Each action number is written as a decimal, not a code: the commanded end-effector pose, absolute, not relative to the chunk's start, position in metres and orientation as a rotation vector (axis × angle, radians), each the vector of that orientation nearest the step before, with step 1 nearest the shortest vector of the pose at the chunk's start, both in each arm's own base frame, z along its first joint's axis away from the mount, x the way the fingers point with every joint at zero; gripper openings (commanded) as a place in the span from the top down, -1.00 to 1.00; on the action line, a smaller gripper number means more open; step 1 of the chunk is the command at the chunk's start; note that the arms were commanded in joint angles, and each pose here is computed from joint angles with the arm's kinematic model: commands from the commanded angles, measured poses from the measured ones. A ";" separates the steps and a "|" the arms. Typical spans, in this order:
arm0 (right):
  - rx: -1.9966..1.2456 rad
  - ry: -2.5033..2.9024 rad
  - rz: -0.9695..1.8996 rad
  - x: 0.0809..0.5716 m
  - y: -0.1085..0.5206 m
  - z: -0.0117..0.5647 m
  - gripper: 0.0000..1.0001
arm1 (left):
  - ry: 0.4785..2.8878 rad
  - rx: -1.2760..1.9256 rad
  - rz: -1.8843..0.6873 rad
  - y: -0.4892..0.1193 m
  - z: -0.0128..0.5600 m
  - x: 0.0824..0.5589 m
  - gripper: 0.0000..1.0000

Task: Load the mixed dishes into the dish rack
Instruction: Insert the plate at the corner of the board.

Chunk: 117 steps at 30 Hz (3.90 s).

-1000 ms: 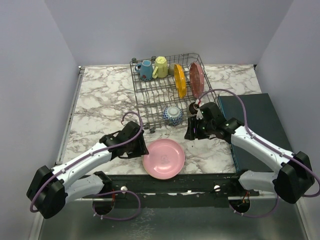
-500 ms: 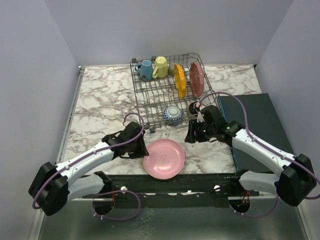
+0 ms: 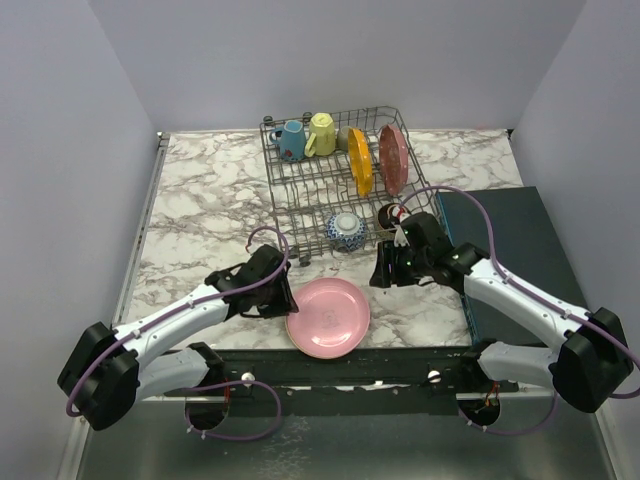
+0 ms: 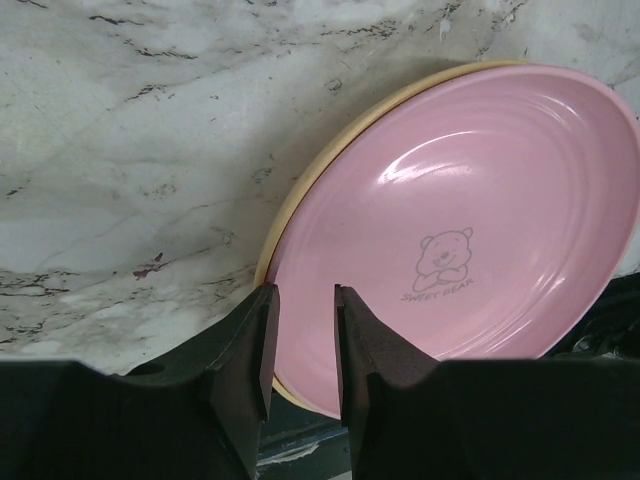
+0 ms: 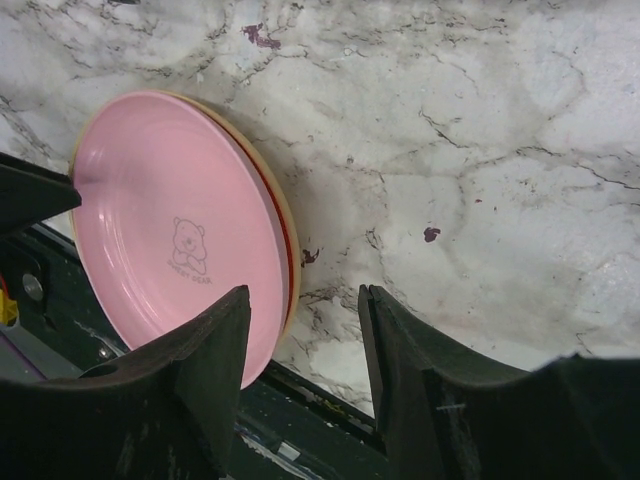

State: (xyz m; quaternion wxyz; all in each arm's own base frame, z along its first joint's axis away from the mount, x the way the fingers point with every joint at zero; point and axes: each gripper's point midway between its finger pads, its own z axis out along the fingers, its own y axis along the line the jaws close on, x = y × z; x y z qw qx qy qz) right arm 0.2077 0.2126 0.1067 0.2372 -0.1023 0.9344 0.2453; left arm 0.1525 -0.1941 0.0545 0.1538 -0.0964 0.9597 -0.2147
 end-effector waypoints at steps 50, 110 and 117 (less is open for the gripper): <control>-0.265 2.488 1.233 0.155 0.271 0.135 -0.28 | 2.797 -0.203 -0.655 -0.209 0.030 0.145 0.33; -0.269 2.385 0.610 0.205 0.226 0.204 0.99 | 2.370 0.021 -0.864 -0.229 0.200 0.184 -0.44; -0.285 2.335 0.423 0.232 0.215 0.228 0.99 | 2.241 0.018 -0.788 -0.202 0.241 0.186 -0.60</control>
